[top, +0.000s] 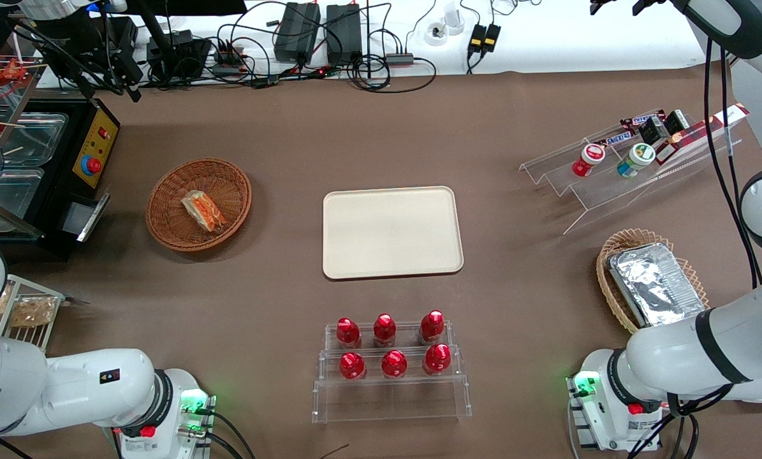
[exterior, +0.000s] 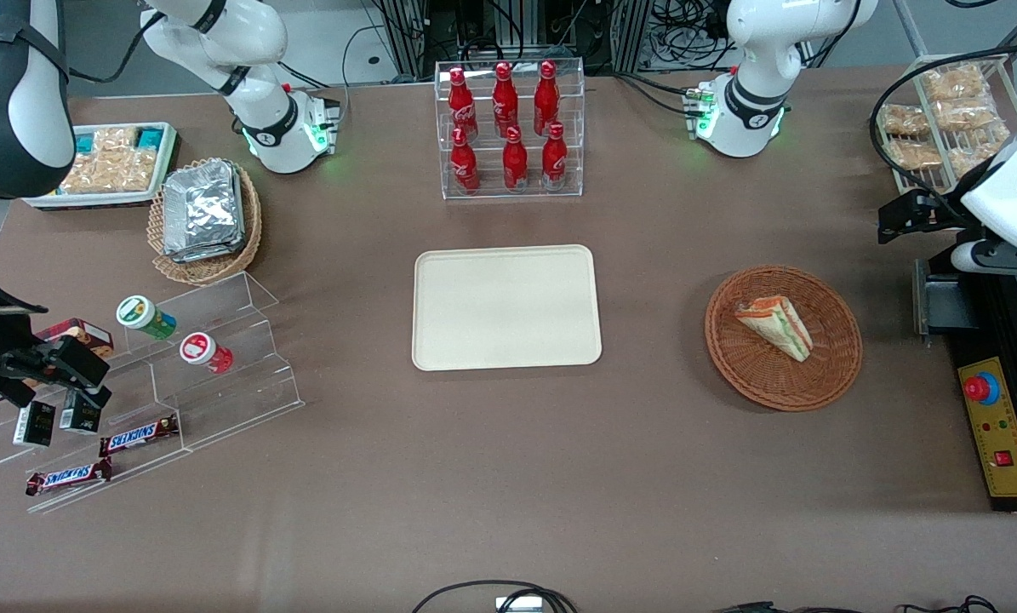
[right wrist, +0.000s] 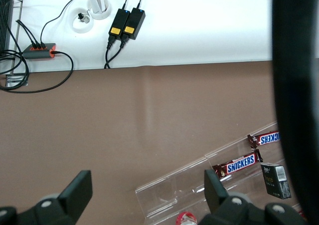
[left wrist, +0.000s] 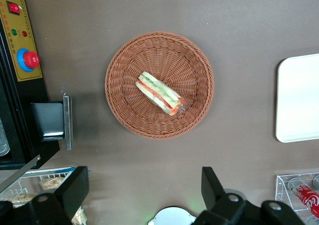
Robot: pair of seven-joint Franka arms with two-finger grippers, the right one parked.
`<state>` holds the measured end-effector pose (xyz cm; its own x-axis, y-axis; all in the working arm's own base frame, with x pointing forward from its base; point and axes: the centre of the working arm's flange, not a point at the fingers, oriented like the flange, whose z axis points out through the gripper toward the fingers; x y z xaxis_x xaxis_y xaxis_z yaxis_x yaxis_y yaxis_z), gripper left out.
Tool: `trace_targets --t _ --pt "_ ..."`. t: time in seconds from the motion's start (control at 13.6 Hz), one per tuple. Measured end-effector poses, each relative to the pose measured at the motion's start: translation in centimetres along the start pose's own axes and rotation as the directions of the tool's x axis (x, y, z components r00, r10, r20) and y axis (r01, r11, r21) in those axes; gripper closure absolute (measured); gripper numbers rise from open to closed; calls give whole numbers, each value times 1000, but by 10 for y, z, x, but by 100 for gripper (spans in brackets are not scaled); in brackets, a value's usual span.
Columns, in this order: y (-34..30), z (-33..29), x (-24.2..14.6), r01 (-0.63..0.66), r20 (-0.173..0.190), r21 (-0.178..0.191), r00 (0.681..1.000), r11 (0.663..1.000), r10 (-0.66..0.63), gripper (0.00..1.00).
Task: Place sandwich from basket to tray
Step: 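Move the left gripper over the wrapped sandwich in the wicker basket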
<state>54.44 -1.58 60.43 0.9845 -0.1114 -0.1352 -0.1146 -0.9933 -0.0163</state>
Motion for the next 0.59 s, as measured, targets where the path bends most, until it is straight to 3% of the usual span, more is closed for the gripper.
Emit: trace_targets --t 0.37,0.59 --pt "3 5 5 -2 3 -2 1000 1000 2 0" --pt "2 26 14 49 26 -6 998 999 -48 0"
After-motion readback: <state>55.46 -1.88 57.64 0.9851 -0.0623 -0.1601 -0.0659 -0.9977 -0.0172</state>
